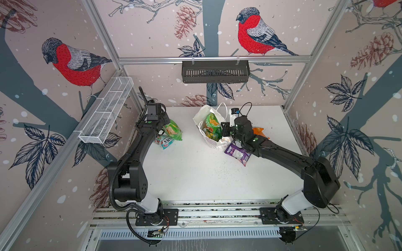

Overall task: Take the snacks out of the paper bag
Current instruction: 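Lower the green packet beside the teal packet and release it, then move the left gripper back over the bag opening while the right gripper holds the rim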

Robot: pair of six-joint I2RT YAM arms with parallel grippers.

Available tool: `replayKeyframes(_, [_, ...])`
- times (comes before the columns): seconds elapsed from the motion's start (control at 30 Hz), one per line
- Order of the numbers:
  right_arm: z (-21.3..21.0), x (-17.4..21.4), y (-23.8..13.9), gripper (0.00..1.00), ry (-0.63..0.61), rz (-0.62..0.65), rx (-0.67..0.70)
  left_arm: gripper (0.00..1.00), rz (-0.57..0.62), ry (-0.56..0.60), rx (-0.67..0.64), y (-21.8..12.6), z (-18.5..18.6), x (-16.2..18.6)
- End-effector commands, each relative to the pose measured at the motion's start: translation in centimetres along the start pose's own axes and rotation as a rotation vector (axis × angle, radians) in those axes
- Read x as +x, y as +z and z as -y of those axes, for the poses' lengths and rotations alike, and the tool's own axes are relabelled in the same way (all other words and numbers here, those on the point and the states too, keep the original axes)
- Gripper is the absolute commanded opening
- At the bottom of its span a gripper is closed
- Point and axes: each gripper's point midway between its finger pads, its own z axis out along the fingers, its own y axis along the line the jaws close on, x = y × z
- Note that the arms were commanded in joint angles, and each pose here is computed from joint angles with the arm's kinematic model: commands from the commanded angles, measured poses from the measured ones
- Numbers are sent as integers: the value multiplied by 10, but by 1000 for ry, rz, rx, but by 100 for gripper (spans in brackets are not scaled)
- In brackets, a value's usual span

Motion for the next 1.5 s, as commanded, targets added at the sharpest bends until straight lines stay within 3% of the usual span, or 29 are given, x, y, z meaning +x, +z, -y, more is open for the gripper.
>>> replayKeyframes(0.0, [-3,0,-1,0,5,1,-21,32,15,-3,27,-1,5,-5])
replayKeyframes(0.1, [-6,2,1,0,5,-7,-33,60,10,13,52,-7,9,-7])
replayKeyframes(0.27, [-6,1,1,0,9,-4,-33,90,49,7,101,-32,17,-18])
replayKeyframes(0.33, [-7,0,2,0,12,-4,-36,97,73,2,126,-46,20,-25])
replayKeyframes(0.67, [-17,2,8,0,18,-13,-29,97,213,-1,286,-125,43,-57])
replayKeyframes(1.0, [-48,8,8,0,-7,-34,-65,97,273,-1,337,-167,50,-66])
replayKeyframes(1.47, [-71,19,3,0,-10,-39,-67,94,164,34,539,-190,104,-26])
